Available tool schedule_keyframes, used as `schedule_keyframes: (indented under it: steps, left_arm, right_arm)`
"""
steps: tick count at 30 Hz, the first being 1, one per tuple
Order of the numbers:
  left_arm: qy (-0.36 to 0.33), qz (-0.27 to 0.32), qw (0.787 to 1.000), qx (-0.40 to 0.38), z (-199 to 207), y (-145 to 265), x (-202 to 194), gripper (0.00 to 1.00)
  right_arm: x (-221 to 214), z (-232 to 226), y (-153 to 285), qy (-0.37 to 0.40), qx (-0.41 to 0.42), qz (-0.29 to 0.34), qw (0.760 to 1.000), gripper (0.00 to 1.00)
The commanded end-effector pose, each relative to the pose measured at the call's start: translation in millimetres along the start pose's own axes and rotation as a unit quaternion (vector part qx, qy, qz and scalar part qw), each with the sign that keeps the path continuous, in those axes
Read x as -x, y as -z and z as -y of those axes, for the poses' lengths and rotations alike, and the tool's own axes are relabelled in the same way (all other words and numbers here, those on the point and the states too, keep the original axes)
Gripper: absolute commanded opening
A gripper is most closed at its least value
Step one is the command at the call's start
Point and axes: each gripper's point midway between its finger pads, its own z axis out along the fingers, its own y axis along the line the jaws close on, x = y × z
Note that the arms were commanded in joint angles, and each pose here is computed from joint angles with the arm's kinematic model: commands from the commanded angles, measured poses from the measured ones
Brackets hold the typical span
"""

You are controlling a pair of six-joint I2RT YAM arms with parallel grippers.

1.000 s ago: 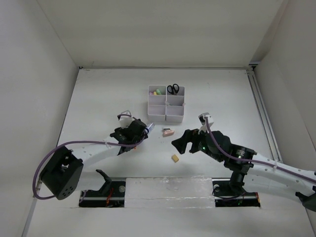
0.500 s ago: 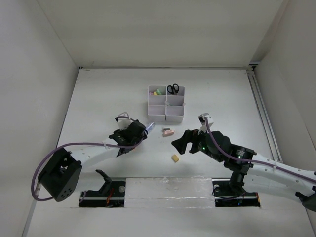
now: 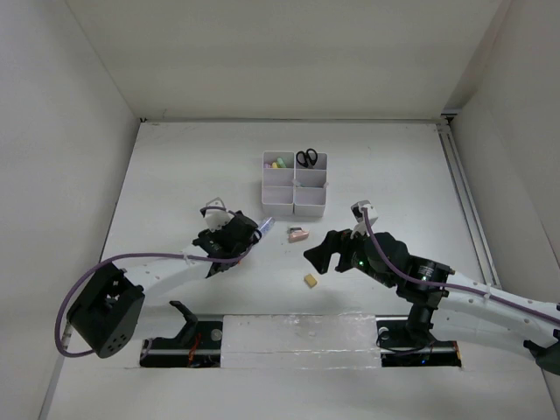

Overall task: Sort the stationery into containers
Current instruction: Grab a piece of stationery with the left arm

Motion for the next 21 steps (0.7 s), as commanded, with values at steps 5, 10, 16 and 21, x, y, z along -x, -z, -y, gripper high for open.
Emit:
schedule_keyframes:
  steps: [5, 10, 16, 21]
  left_arm:
    - [-0.002, 0.011, 0.999, 0.038, -0.2, -8.3, 4.0, 0.77]
    - [-0.026, -0.009, 0.999, 0.039, 0.9, -13.2, -5.7, 0.78]
    - [-0.039, -0.023, 0.999, 0.016, 9.4, -10.9, -8.6, 0.78]
    - [-0.055, -0.042, 0.998, 0.003, 13.0, -10.9, -16.0, 0.67]
  right_arm:
    - [16.4, -17.3, 1.7, 0.0, 0.03, 0.024, 0.999, 1.0]
    - [19.9, -19.9, 2.5, -0.001, 0.033, 0.027, 0.999, 1.0]
    - [17.9, -19.0, 0.7, 0.0, 0.03, 0.024, 0.999, 1.0]
    - [17.0, -19.4, -2.4, 0.002, 0.027, 0.02, 0.999, 1.0]
